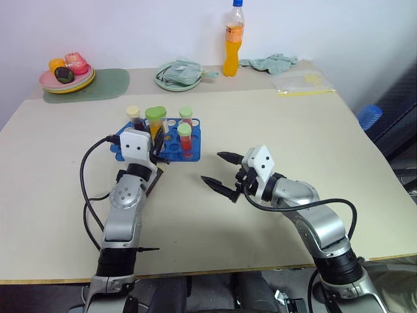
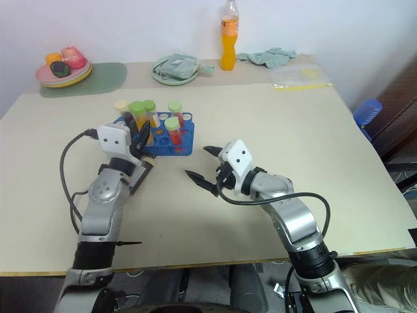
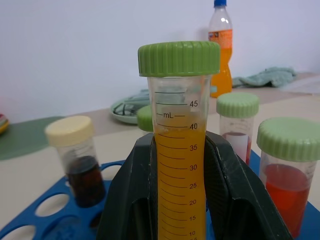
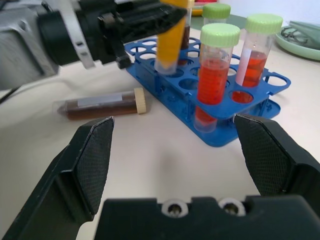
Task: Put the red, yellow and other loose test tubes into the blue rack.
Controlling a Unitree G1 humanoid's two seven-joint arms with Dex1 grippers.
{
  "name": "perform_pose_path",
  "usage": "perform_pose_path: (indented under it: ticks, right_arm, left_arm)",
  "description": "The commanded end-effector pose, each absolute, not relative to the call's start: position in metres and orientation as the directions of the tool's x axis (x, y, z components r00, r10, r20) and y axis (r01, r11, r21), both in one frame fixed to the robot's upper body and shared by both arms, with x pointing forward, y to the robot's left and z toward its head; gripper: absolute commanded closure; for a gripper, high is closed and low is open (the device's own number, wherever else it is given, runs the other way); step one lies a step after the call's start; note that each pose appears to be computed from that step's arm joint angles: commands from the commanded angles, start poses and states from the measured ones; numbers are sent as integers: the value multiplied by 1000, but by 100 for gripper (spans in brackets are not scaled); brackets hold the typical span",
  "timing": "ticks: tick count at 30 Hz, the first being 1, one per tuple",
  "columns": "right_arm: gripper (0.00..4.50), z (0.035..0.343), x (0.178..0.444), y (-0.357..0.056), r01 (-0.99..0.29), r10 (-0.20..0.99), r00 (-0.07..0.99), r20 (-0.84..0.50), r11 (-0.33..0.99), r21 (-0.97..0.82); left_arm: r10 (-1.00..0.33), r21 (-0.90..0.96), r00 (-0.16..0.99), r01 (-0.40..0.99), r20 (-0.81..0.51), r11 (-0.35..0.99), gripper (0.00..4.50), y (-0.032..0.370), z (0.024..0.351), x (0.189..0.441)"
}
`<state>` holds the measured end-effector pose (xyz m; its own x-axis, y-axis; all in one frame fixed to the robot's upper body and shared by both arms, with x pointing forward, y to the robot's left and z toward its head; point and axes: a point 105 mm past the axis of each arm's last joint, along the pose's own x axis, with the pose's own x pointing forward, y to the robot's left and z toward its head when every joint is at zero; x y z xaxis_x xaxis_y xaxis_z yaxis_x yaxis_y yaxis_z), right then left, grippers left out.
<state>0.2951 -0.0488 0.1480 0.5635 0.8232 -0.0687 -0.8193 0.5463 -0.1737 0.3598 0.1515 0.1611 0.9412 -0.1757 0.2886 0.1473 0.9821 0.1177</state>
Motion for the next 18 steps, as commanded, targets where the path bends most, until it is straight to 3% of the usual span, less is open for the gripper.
perform_pose_path:
  ticks: [1, 18]
  right_arm:
    - [26, 162, 290, -45, -819, 833, 553, -13, 541, -191]
    - [26, 161, 288, -43, -822, 834, 552, -9, 543, -171]
  left_arm:
    - [-193, 141, 926, 154, 325, 978, 375, 146, 171, 364]
    - [-160, 162, 944, 116, 287, 980, 375, 155, 161, 363]
